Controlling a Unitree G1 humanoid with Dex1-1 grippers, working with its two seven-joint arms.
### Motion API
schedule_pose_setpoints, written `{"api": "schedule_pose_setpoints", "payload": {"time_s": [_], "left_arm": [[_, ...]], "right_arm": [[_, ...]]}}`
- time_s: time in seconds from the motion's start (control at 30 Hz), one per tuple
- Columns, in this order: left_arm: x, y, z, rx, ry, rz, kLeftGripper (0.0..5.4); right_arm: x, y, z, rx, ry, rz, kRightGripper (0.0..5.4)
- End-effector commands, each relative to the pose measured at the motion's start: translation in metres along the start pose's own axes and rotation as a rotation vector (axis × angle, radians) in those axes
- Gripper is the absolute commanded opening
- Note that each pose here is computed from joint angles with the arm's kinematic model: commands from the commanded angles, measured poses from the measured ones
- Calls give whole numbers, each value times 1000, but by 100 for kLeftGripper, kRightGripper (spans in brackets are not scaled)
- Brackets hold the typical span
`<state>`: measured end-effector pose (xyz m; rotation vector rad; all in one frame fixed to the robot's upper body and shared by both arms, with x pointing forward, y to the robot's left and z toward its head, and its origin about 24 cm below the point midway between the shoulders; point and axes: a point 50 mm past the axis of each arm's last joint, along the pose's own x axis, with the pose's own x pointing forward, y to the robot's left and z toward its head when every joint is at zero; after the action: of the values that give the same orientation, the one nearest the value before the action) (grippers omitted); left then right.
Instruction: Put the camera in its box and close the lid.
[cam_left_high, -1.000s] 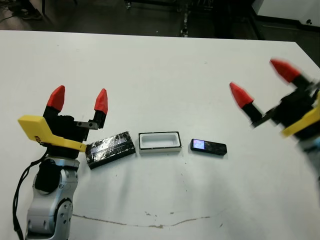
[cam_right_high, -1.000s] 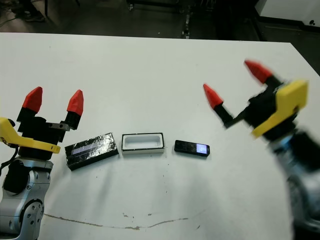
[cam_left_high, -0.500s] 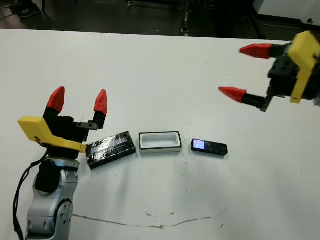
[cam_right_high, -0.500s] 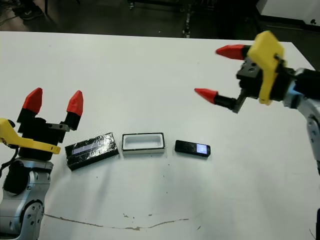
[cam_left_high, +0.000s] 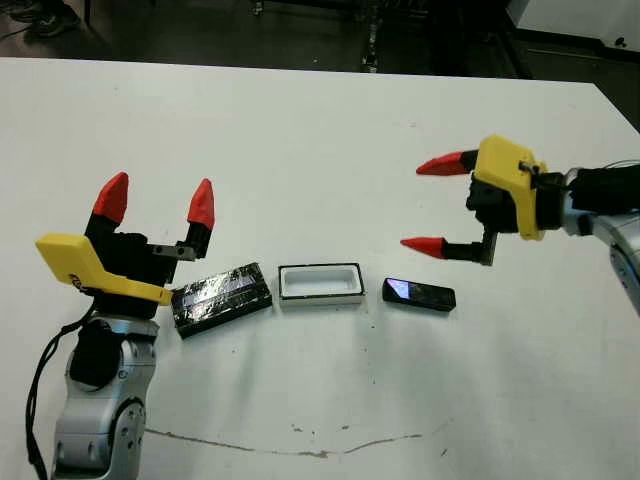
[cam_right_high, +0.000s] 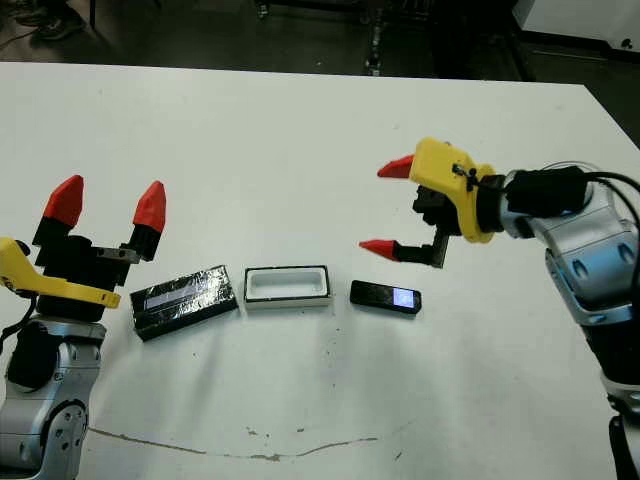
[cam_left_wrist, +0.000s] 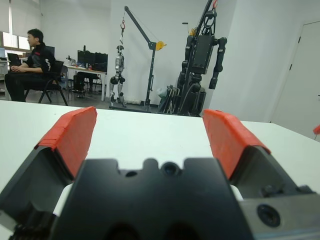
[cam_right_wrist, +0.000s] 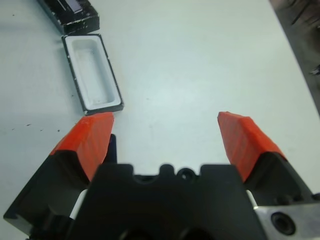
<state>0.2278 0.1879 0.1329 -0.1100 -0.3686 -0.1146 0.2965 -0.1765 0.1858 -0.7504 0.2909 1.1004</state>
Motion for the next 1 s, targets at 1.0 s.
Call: {"api": "schedule_pose_setpoints", "payload": {"time_s": [1.0], "left_arm": [[-2,2,-5,6,20,8,538]], "right_arm": [[22,18,-39,176,125,258,540]]}}
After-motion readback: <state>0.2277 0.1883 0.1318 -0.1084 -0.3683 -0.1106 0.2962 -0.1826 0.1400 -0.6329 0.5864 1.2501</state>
